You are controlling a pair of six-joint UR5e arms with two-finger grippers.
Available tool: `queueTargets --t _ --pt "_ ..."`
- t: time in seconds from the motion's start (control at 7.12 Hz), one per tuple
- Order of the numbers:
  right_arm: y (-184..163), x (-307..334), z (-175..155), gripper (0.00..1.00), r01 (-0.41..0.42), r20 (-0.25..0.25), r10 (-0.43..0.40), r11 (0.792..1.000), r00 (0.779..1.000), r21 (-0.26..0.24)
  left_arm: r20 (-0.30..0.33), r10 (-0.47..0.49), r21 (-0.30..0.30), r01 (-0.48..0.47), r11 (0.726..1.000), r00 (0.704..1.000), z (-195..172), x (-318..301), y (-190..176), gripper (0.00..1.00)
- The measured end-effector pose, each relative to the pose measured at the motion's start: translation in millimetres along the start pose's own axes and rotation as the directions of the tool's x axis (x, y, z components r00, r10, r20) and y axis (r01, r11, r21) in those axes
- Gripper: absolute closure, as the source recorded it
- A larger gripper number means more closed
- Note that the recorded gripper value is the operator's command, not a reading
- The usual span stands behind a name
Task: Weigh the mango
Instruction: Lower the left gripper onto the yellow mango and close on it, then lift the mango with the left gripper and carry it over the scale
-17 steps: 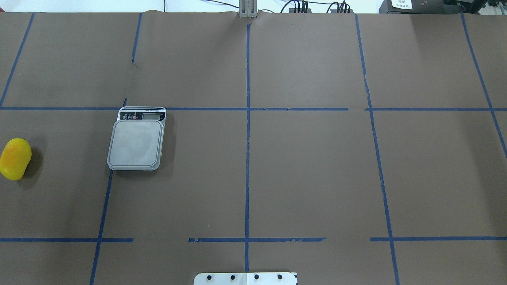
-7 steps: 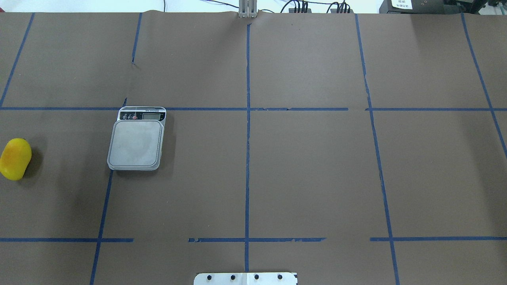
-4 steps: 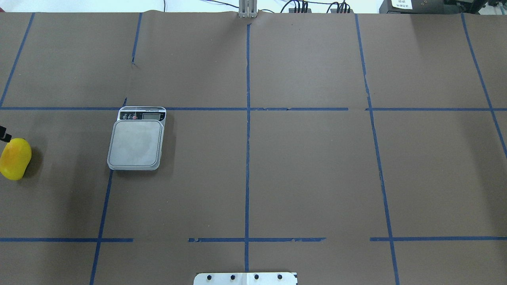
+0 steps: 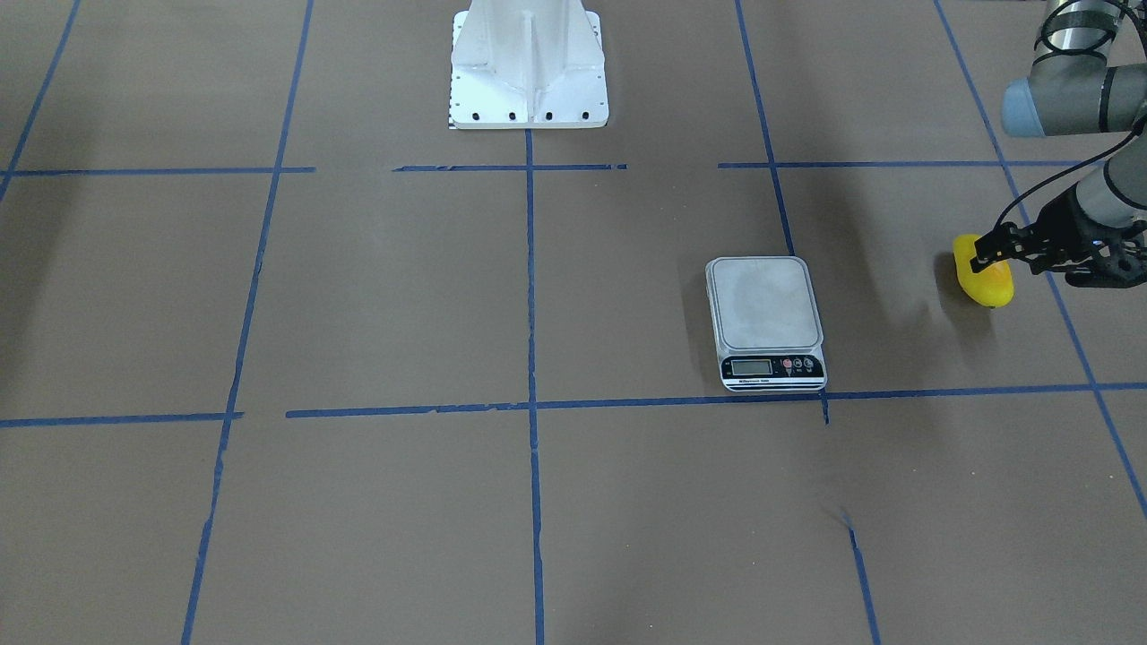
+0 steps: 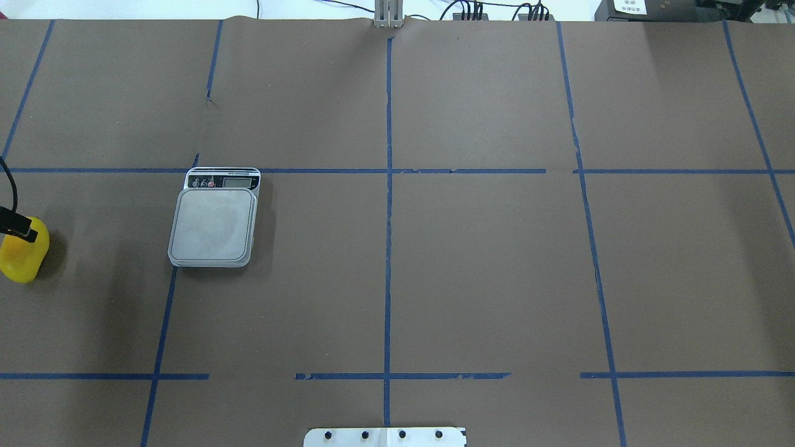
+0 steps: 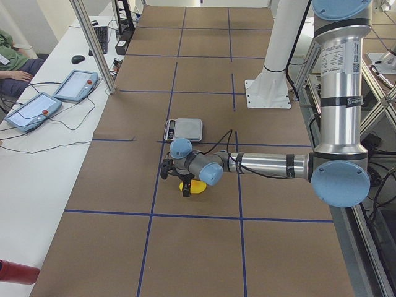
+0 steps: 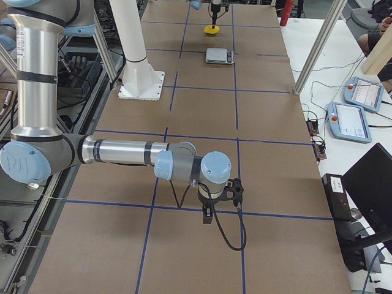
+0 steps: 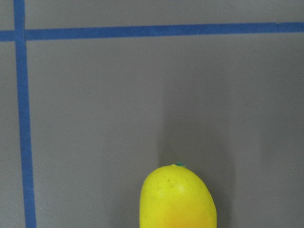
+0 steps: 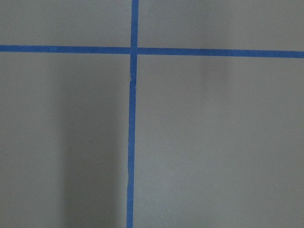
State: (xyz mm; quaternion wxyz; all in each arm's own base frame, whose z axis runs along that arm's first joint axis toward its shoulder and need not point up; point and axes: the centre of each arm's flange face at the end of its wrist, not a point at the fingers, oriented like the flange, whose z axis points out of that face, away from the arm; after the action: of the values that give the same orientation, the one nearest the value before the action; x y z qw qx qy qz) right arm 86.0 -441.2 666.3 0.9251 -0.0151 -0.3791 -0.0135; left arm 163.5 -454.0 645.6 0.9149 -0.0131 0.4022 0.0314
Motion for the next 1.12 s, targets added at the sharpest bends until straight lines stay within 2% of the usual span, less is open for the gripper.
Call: queueTargets --t 0.14,0.42,0.56,0.84,1.12 --pt "0.1 0.0 0.0 0.00 0.000 0.000 0.000 1.000 1.000 0.000 0.003 0.002 -0.017 -0.002 1.000 1.000 8.9 0.8 1.3 0.00" --pt "0.1 0.0 0.0 0.00 0.000 0.000 0.000 1.000 1.000 0.000 0.009 0.001 -0.037 -0.001 0.999 1.000 19.6 0.7 1.4 0.85" --pt "0.1 0.0 0.0 0.00 0.000 0.000 0.000 1.000 1.000 0.000 0.009 0.002 -0.039 -0.002 0.999 1.000 20.7 1.0 1.7 1.00" --pt "0.0 0.0 -0.1 0.00 0.000 0.000 0.000 1.000 1.000 0.000 -0.008 0.016 -0.024 -0.017 1.000 1.000 7.1 13.4 1.8 1.00" --pt "0.1 0.1 0.1 0.00 0.000 0.000 0.000 1.000 1.000 0.000 -0.046 0.010 -0.041 -0.012 0.999 0.999 -36.6 57.0 0.4 1.00"
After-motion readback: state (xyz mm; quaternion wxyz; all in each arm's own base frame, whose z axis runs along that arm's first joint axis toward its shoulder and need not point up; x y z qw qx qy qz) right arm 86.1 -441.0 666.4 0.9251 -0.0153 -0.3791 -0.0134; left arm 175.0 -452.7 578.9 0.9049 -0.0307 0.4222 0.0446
